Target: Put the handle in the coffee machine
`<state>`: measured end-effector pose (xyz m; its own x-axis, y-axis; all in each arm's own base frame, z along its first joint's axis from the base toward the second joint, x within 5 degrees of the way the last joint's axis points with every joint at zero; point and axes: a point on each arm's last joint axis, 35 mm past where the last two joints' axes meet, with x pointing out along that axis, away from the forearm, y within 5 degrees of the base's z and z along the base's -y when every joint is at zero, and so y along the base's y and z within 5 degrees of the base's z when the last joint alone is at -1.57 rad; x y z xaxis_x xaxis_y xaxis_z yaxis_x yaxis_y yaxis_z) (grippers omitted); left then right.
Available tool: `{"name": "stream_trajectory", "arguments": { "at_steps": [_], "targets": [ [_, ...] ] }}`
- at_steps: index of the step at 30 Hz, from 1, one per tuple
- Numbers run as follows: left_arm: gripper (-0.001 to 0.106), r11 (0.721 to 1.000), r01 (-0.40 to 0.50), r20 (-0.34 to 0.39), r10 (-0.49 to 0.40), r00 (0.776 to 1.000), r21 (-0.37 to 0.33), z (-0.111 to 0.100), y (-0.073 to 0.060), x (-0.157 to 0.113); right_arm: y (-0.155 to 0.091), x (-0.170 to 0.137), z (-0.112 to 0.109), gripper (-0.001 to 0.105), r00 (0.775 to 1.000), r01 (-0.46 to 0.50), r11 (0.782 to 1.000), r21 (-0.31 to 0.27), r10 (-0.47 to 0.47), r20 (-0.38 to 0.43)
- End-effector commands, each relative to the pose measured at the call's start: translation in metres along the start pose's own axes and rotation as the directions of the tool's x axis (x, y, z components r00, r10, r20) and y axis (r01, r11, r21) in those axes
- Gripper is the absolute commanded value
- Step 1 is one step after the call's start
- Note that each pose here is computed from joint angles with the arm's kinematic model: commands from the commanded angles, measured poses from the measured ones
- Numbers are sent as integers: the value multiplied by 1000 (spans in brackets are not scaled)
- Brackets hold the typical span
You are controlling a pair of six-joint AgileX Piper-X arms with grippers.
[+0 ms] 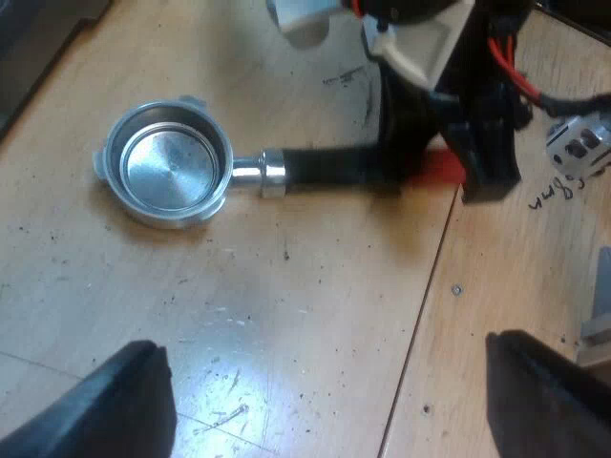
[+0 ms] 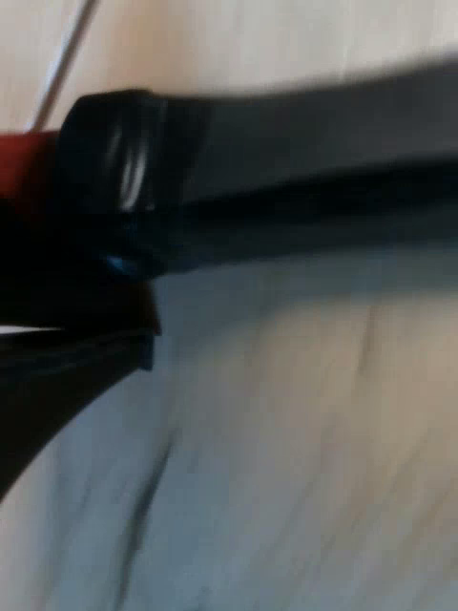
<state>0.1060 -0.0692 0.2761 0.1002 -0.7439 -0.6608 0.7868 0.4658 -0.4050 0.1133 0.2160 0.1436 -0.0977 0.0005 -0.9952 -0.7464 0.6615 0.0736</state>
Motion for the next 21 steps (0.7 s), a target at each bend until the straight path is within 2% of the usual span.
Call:
{"name": "stream_trajectory", "arguments": {
  "at_steps": [1, 3, 4, 9, 18, 21],
  "targets": [
    [71, 1000, 7, 4, -8, 1000, 6, 1, -2, -1, 8, 0, 10, 0, 996, -64, 997, -42, 66, 53],
    [71, 1000, -2, 0, 2, 1000, 6, 1, -2, -1, 8, -1, 10, 0, 996, -64, 997, -45, 66, 55],
    [71, 1000, -13, -3, 14, 1000, 6, 1, -1, -1, 29, -4, 24, 0, 991, -94, 992, -87, 102, 88],
    [71, 999, -30, -30, 29, 999, -12, -1, -2, -2, 41, -9, 38, 0, 976, -131, 986, -107, 147, 159],
    [71, 999, -28, -38, 27, 999, -18, -10, -11, -10, 54, -9, 63, 0, 957, -165, 979, -121, 189, 219],
    [71, 999, -29, -32, 29, 999, -13, -12, -14, -13, 55, -8, 69, 0, 957, -163, 981, -108, 184, 224]
  ]
}}
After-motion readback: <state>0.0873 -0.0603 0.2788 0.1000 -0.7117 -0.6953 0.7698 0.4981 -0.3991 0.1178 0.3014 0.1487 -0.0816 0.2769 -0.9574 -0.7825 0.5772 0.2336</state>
